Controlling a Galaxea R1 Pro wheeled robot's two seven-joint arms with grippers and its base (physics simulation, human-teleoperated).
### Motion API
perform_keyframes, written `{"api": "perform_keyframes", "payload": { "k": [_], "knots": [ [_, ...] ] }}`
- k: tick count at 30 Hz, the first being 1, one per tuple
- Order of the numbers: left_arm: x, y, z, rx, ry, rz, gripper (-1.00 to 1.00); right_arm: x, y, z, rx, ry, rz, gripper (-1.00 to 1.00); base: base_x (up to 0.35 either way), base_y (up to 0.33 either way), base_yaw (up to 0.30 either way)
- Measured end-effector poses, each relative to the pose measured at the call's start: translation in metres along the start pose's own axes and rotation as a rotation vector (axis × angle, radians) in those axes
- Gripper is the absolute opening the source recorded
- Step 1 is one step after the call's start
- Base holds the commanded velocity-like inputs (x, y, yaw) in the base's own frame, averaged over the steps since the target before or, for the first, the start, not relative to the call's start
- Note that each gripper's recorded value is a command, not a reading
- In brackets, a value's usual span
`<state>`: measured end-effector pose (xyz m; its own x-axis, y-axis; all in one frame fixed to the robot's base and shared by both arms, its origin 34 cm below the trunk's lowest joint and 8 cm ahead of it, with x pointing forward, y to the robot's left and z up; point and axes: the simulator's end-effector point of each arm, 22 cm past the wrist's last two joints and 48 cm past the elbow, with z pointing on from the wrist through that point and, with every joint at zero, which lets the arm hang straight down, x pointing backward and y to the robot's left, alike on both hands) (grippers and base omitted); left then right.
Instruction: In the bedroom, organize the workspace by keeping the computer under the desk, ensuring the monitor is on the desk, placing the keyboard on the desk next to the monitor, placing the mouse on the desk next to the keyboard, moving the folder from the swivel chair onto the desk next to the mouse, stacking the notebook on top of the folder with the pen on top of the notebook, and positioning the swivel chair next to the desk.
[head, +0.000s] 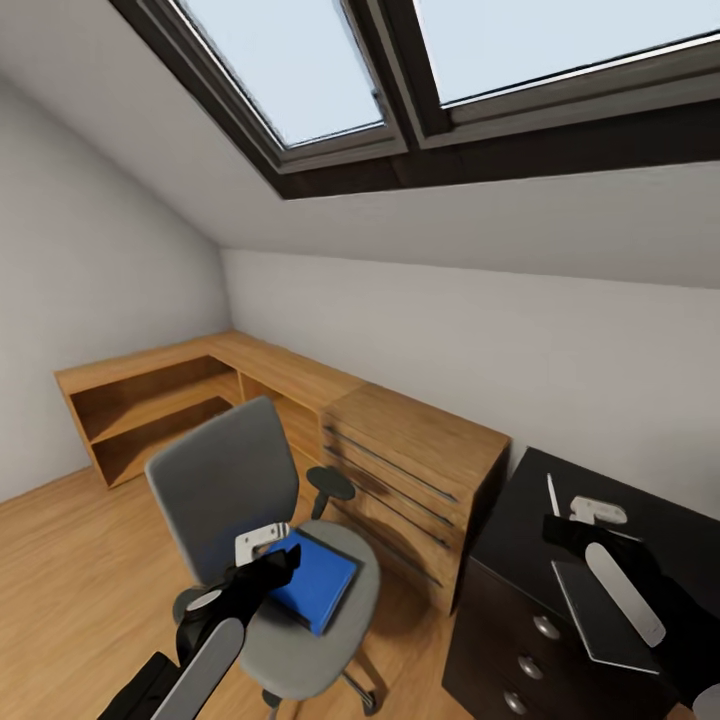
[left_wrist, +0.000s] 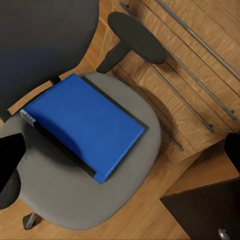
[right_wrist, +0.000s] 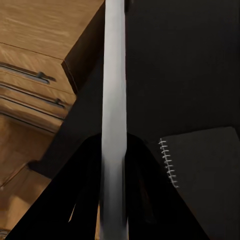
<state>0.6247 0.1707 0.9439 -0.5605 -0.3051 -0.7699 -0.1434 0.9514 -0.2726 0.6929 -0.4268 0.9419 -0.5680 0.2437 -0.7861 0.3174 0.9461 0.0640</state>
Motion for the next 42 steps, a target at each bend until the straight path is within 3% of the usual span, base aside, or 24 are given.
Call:
{"api": "perform_keyframes", "payload": {
  "k": [15, 19, 26, 42],
  "knots": [
    [0.007, -0.008, -0.001, 0.015, 0.008, 0.022, 1.00, 0.034, 0.019, 0.009, -0.015, 0.067, 0.018, -1.00, 0.130, 0.061, 0.000],
    [0.007, -0.009, -0.002, 0.016, 0.008, 0.022, 1.00, 0.046, 0.016, 0.013, -0.014, 0.094, 0.020, -1.00, 0.225, 0.038, 0.000],
    [0.010, -0.012, -0.002, 0.023, 0.013, 0.031, 1.00, 0.085, 0.003, 0.029, -0.020, 0.194, 0.033, -1.00, 0.086, 0.009, 0.000],
    [0.019, -0.024, -0.005, 0.047, 0.025, 0.056, 1.00, 0.103, -0.017, 0.043, 0.014, 0.256, 0.001, -1.00, 0.007, 0.001, 0.000]
  ]
}}
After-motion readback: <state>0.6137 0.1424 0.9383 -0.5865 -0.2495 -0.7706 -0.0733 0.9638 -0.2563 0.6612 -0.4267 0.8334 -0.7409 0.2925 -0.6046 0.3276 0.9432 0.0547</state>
